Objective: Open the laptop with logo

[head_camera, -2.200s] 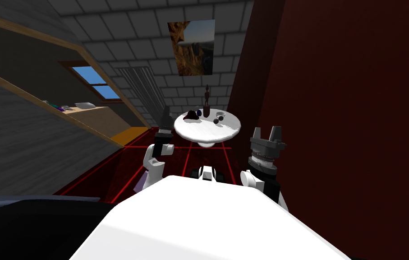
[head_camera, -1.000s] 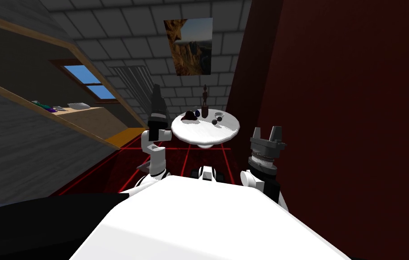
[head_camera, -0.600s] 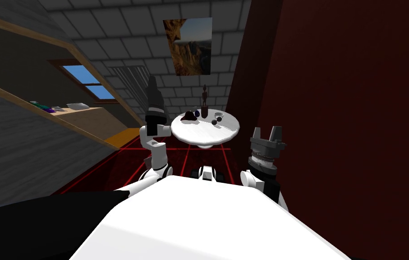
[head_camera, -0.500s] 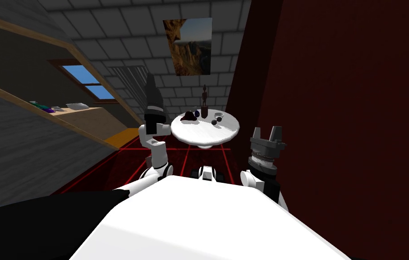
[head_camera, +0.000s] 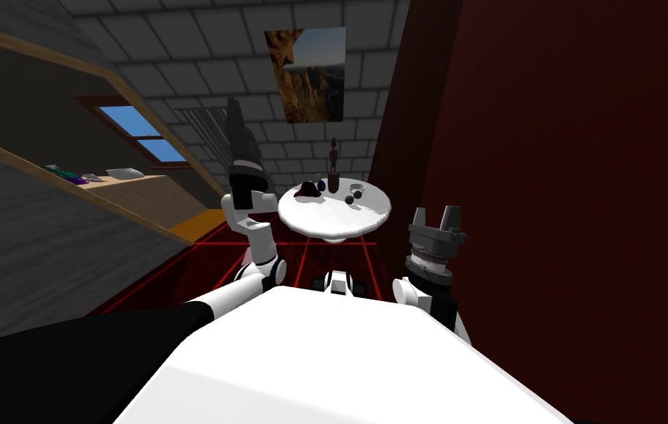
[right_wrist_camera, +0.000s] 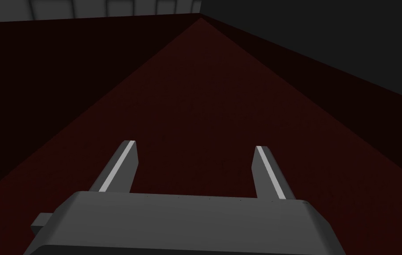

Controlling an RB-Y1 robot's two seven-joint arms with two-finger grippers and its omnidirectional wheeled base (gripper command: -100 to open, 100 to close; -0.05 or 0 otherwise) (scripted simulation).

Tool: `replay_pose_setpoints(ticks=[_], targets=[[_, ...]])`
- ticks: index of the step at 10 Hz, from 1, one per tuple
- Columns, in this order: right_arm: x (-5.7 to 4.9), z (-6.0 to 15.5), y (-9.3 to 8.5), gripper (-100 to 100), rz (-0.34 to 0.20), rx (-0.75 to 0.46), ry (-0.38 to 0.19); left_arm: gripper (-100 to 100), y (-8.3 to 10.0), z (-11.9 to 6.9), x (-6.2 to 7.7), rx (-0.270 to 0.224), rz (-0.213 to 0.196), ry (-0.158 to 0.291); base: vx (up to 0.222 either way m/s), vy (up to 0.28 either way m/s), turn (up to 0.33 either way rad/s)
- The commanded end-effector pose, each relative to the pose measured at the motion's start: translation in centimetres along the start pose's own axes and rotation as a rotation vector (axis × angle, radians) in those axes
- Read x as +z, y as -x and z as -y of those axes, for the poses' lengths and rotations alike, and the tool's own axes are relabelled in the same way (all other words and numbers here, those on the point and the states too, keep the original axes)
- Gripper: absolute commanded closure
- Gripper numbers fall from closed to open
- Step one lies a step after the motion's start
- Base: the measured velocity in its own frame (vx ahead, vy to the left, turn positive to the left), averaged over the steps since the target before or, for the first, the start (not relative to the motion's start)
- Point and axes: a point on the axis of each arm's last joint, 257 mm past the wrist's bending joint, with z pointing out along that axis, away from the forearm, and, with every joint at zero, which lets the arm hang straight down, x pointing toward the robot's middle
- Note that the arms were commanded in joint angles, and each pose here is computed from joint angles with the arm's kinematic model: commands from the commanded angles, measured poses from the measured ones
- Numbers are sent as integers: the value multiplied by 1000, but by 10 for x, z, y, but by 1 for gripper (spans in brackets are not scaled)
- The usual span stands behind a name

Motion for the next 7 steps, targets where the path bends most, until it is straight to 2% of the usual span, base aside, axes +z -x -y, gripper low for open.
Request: replay_pose_setpoints(ticks=[1,2,3,5,6,7], targets=[[0,0,0,0,0,0,0,-100,15,4,19,-9,39,22,34,-12,2],[0,0,0,0,0,0,0,-100,17,17,25,-22,49,-3,17,-5,1],[0,0,0,0,0,0,0,-100,28,6,33,-18,73,38,32,-8,-1],[0,0,0,0,0,0,0,-100,32,27,44,-45,90,7,24,-6,3],[0,0,0,0,0,0,0,-100,42,15,51,-48,111,56,25,-4,5],[0,0,0,0,0,0,0,-100,45,30,58,-67,122,34,27,-9,6]])
